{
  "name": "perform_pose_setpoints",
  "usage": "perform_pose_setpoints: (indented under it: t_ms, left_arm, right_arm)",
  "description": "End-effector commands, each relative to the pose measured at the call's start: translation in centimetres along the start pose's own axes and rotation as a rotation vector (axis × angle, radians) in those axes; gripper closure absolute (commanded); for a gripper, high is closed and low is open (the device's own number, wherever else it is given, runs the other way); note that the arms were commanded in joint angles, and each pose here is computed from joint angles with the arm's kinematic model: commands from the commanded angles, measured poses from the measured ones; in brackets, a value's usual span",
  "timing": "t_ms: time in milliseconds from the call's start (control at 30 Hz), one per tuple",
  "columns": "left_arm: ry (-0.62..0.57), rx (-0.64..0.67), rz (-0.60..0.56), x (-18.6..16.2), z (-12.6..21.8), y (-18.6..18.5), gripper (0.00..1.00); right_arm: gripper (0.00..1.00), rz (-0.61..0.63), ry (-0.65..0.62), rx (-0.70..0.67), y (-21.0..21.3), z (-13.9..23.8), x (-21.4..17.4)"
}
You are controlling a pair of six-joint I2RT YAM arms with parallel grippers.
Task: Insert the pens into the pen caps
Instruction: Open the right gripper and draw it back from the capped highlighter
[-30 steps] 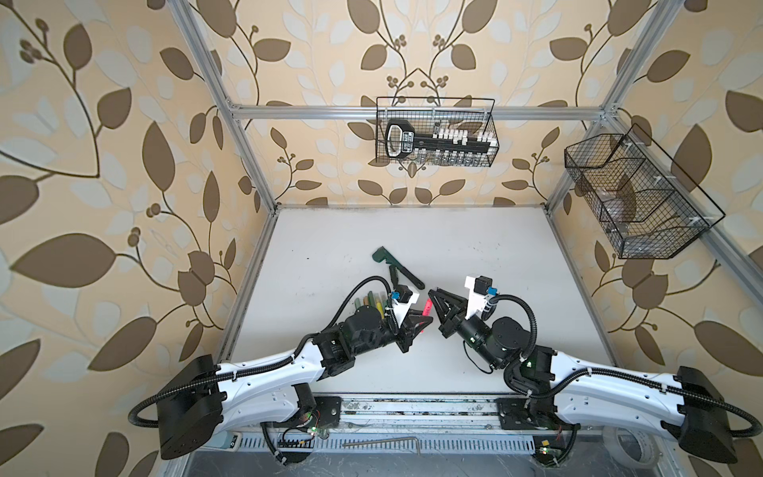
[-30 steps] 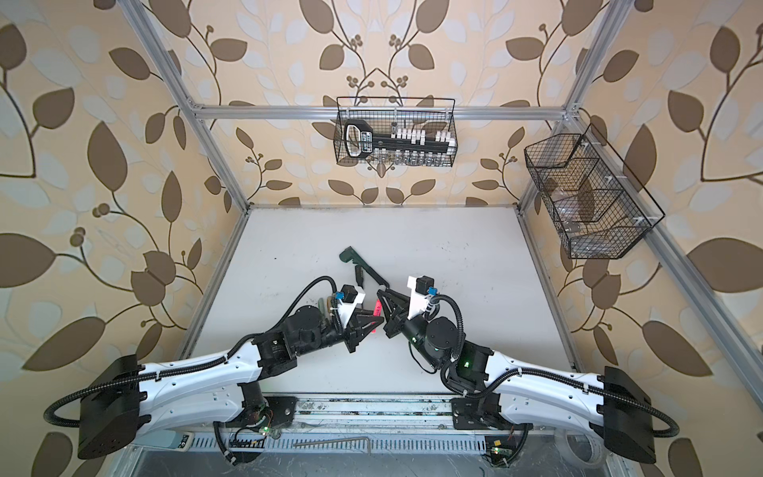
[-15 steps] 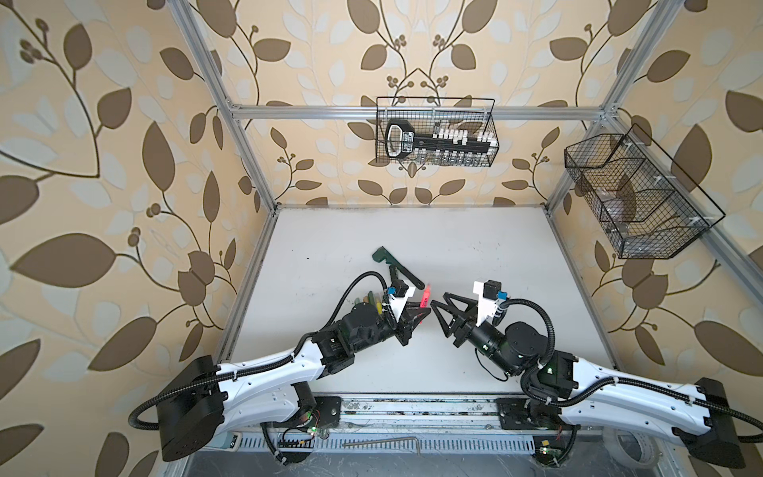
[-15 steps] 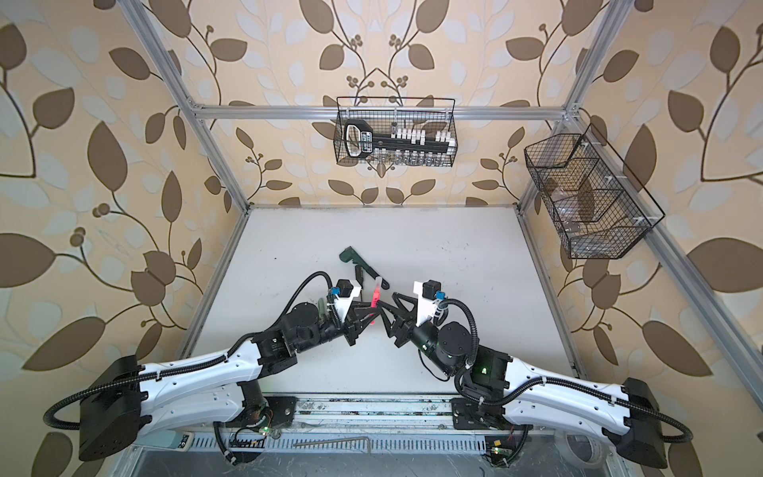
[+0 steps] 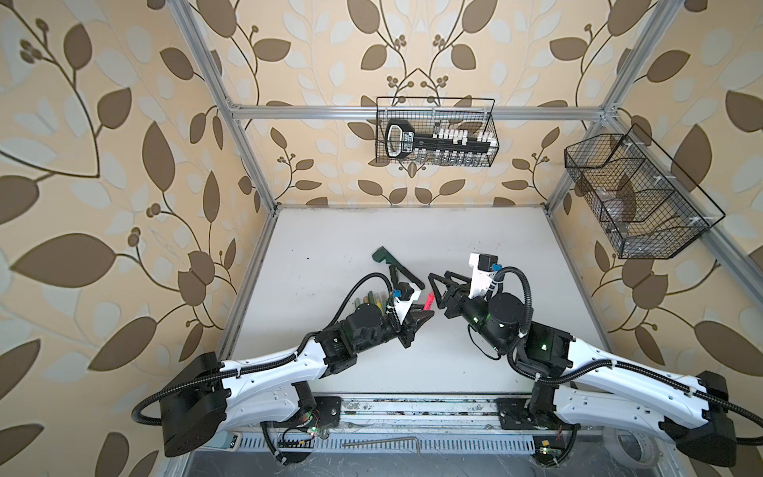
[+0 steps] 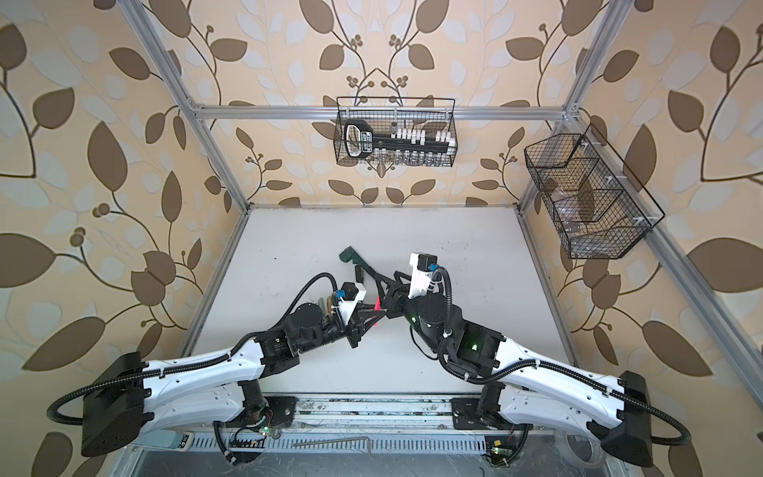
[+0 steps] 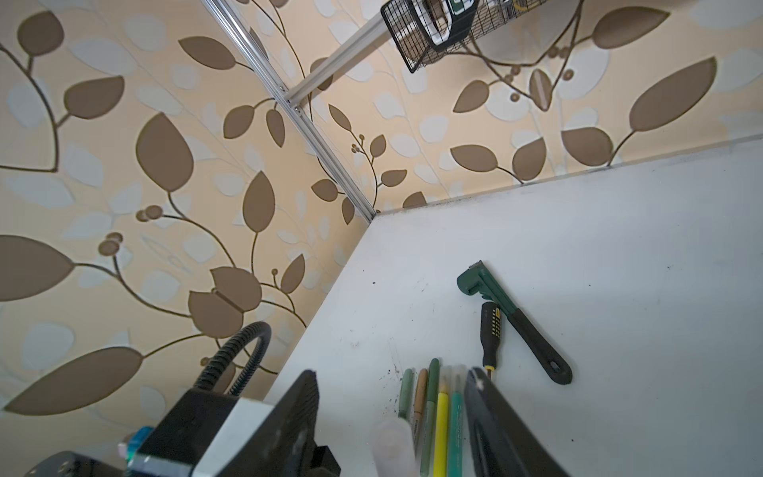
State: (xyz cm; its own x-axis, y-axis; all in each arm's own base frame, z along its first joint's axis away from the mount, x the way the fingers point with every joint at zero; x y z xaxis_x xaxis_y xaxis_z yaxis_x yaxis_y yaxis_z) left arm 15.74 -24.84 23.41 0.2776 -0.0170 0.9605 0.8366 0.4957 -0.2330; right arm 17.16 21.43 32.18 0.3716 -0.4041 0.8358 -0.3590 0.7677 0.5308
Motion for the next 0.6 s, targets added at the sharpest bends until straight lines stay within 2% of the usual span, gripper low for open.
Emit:
perform_pose_setpoints:
  t_ms: [0,200,433,500,567]
  left_arm:
    - [-0.072,-0.031,-0.031,2.4,0.0,-0.9,1.0]
    - [-0.075,-0.035,-0.035,2.4,0.1,-1.0,1.0]
    - [-0.078,-0.038,-0.036,2.5,0.1,-1.1,1.0]
    - [-0.077,-0.038,-0.039,2.5,0.1,-1.1,1.0]
    - [-0.078,-0.03,-0.04,2.5,0.1,-1.1,1.0]
  right_arm:
    - [0.45,-0.016,0.018,0.008,0.7,-0.2,0.6]
    - [0.57,-0.022,0.021,0.006,0.7,-0.6,0.5]
    - [0.59,-0.017,0.051,-0.012,0.4,-1.9,-0.1]
    - [0.67,-0.021,0.061,-0.015,0.3,-2.2,-0.3]
    - [0.82,-0.017,0.068,-0.019,0.3,-2.4,-0.5]
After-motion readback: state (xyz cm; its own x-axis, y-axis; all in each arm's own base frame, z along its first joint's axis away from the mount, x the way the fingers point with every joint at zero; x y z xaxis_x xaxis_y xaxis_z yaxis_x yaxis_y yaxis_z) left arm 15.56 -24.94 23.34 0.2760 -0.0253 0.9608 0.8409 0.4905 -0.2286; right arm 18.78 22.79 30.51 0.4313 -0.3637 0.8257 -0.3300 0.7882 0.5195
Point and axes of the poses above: each gripper's point midway between its finger pads, its own z axis back along the fingers, its own y axis along the line the jaws close on, x = y × z, the point moved 8 cm from there along z, back along the fingers, and after that the axes turned 1 degree about -z, right-handed, at the moved point
